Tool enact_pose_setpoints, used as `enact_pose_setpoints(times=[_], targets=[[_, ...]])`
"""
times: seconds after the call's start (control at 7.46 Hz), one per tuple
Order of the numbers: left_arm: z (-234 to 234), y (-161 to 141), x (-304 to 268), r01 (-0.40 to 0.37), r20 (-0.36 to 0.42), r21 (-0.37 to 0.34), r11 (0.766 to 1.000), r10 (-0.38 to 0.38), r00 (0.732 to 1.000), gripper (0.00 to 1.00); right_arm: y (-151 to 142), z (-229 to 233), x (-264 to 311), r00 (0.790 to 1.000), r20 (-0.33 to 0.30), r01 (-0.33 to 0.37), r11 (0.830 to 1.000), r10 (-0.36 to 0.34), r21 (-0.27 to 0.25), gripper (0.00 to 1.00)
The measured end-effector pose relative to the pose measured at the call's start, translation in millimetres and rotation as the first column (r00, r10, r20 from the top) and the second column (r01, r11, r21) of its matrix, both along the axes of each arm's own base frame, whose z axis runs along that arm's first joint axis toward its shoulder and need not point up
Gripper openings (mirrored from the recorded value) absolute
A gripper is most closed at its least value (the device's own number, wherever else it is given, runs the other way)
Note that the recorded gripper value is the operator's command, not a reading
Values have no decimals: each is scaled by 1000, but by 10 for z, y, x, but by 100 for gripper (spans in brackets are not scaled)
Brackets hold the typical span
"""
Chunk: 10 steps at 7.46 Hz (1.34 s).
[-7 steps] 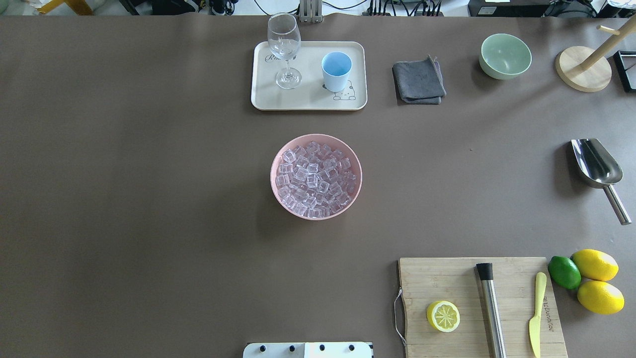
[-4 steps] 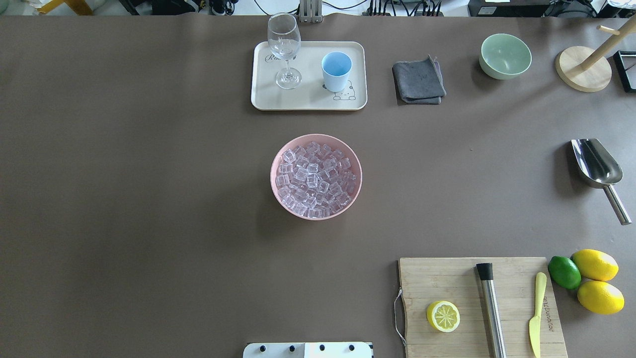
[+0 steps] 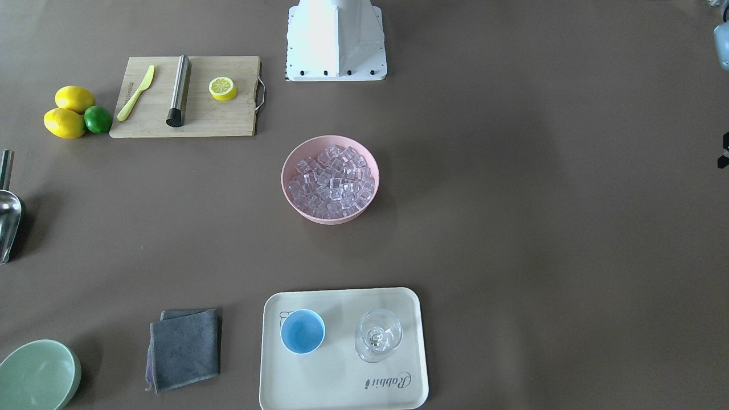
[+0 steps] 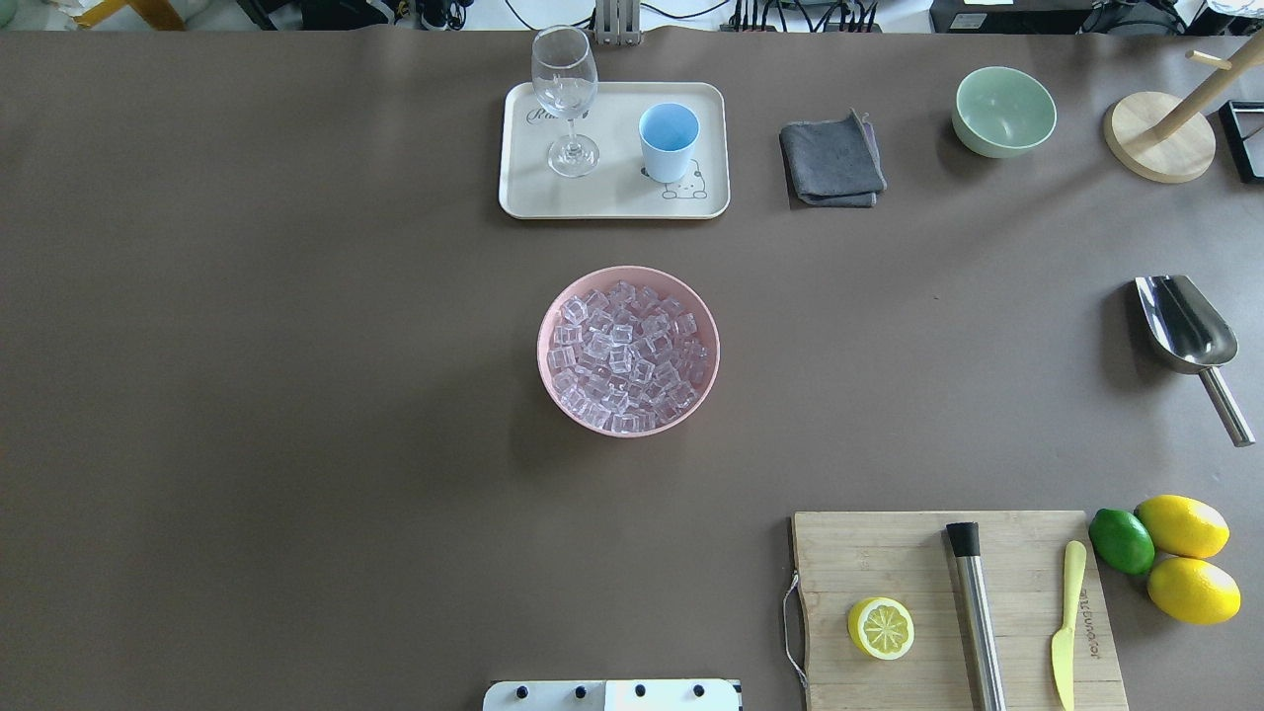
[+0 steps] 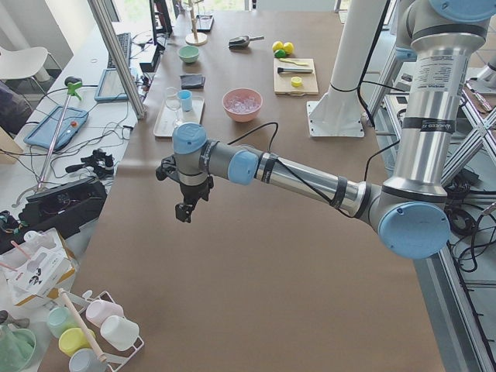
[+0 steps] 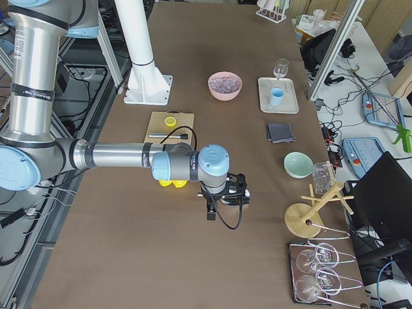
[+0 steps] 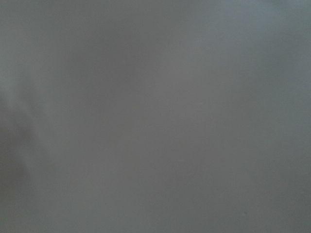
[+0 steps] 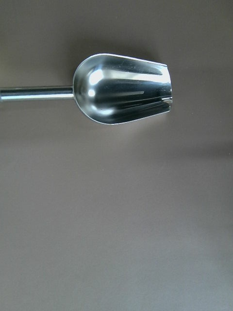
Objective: Put ice in cup with scoop
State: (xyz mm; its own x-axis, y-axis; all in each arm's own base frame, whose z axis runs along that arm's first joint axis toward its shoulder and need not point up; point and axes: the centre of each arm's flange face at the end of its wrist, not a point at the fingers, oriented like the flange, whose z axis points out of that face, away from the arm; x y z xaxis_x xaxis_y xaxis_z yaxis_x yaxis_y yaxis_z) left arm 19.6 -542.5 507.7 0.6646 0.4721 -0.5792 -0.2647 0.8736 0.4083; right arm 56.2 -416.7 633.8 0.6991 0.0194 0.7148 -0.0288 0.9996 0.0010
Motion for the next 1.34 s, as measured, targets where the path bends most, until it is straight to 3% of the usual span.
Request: enact_pose_setpoints(times=[0.13, 0.27, 0.4, 0.54, 0.8, 1.07, 1.34], targets=[[-312, -12, 414, -76, -27, 69, 995, 78, 997, 99, 31, -24, -54, 1000, -4, -23, 1000, 23, -2, 99], [-598, 3, 980, -173, -46, 155, 973, 182, 982, 99, 87, -48, -189, 998, -4, -56, 998, 56, 0, 99], [-812, 86, 1527, -257, -57, 247, 934, 279, 959, 99, 145, -57, -354, 998, -2, -65, 998, 65, 13, 99], [-1015, 187, 1972, -316, -66, 335, 888, 357, 932, 99, 180, -80, -472, 998, 5, -62, 998, 62, 32, 99], [-1346, 548, 2944, -411, -35, 490, 769, 488, 872, 99, 220, -164, -681, 997, 22, -80, 995, 78, 63, 99], [-1577, 897, 3681, -436, 23, 607, 664, 535, 845, 99, 427, -142, -981, 994, 42, -106, 991, 103, 86, 99], [-1777, 870, 4041, -462, 88, 704, 539, 579, 811, 99, 518, -49, -1219, 997, 17, -76, 992, 75, 98, 99]])
